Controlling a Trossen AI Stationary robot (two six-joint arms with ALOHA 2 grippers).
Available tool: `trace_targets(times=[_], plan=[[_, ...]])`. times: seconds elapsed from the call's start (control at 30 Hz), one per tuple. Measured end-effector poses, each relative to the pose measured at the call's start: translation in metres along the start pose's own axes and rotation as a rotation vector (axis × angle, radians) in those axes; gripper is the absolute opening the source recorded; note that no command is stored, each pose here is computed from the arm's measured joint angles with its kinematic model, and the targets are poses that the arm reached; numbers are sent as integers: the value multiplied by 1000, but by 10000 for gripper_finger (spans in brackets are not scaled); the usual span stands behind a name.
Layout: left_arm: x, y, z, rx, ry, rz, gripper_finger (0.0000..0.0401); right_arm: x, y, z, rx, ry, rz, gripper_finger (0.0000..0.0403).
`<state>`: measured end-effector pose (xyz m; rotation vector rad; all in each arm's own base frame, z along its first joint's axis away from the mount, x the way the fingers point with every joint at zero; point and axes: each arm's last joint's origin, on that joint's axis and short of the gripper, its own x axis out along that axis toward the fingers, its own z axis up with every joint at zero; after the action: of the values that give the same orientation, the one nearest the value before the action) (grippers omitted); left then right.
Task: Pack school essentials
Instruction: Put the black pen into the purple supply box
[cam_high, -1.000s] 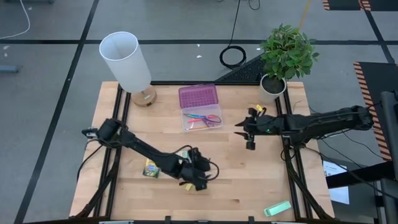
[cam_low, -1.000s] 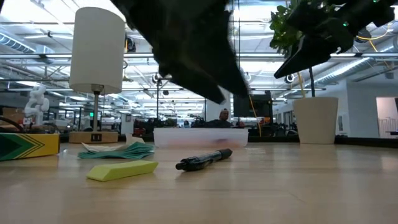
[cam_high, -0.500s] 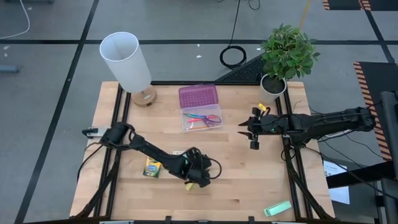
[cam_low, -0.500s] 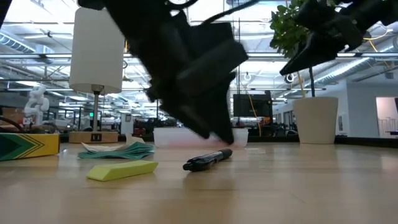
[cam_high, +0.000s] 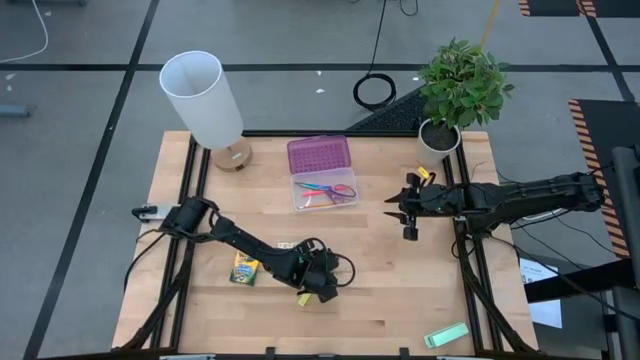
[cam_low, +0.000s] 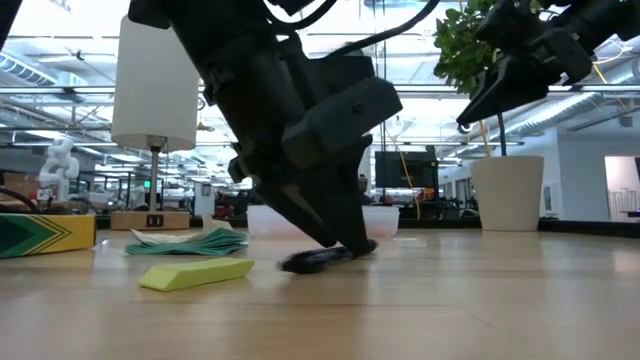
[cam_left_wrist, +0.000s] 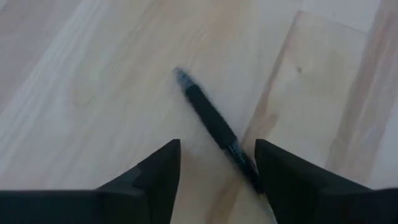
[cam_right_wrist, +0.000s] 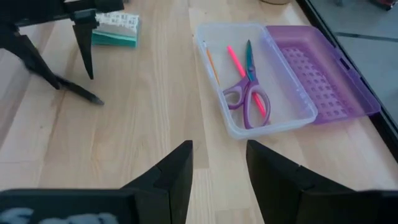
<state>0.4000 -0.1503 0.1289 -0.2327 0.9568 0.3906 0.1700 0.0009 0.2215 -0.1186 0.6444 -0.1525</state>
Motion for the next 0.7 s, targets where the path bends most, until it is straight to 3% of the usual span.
trace_targets(times=[0.7], plan=[[1,4,0,79,39,2,69,0,0,-1,-1,4,3,141]])
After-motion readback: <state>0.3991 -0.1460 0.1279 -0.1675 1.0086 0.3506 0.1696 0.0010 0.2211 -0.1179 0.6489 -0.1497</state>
